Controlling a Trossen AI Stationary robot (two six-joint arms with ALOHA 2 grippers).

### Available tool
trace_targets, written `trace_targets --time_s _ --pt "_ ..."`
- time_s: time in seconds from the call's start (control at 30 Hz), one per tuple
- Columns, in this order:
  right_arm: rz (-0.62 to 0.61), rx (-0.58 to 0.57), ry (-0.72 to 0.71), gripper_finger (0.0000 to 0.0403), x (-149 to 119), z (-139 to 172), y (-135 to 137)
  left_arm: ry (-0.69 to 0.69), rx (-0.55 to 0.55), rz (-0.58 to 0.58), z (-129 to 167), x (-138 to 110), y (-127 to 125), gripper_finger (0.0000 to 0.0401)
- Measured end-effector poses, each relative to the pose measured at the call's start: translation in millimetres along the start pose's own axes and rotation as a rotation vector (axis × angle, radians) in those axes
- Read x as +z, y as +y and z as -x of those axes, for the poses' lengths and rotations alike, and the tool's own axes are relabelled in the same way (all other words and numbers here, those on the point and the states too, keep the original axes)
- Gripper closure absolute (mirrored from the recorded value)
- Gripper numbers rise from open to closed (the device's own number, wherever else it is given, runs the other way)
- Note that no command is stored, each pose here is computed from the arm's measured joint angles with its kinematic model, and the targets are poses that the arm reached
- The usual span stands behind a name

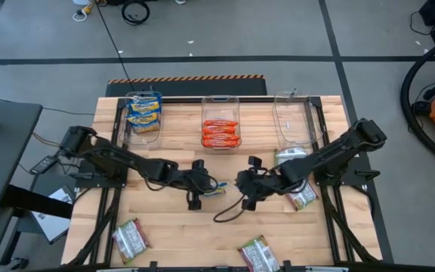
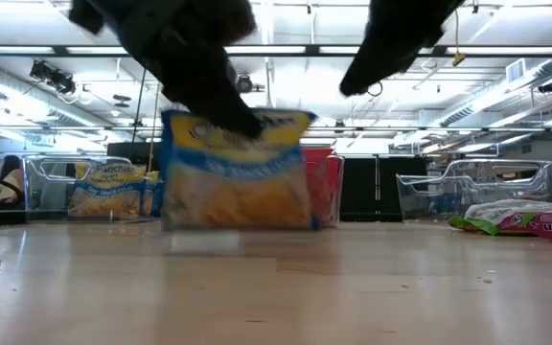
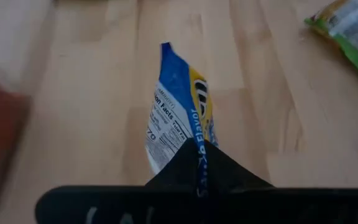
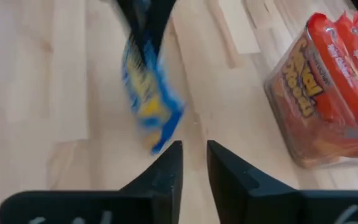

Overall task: Sort Maruchan noodles
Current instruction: Put the blue noodle pack into the left transparent bin

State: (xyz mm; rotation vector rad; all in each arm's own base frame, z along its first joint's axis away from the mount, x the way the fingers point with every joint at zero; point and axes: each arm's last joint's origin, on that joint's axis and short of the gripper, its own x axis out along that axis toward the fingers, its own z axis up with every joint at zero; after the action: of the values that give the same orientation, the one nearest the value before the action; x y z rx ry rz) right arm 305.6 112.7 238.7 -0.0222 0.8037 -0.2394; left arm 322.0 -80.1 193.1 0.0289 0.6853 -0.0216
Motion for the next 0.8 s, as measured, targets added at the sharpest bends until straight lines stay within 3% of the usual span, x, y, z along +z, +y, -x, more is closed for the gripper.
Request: trace_targets --time_s 0.17,0.33,0.5,0.63,0.8 --pt "-0.034 0.017 0.008 0.0306 -3.8 9.8 5.4 0.029 0.023 -0.108 58.3 10.5 10.9 0.0397" --pt "-0.046 0.026 0.044 0.0306 -11.5 8.5 14.0 0.108 0.058 -0.296 130.1 2.2 27.2 0.0399" --pt "-0.073 0.023 0.049 0.0307 -14.5 7.1 18.8 0.195 0.247 -0.396 192.9 -20.0 51.7 0.0399" --pt "-0.076 0.024 0.05 0.0307 -15.3 6.0 20.7 0.243 0.378 -0.461 220.1 -32.1 70.0 0.04" --pt "-0.081 0.024 0.043 0.0307 -14.8 5.4 21.1 0.362 0.491 -0.552 230.0 -39.5 88.8 0.04"
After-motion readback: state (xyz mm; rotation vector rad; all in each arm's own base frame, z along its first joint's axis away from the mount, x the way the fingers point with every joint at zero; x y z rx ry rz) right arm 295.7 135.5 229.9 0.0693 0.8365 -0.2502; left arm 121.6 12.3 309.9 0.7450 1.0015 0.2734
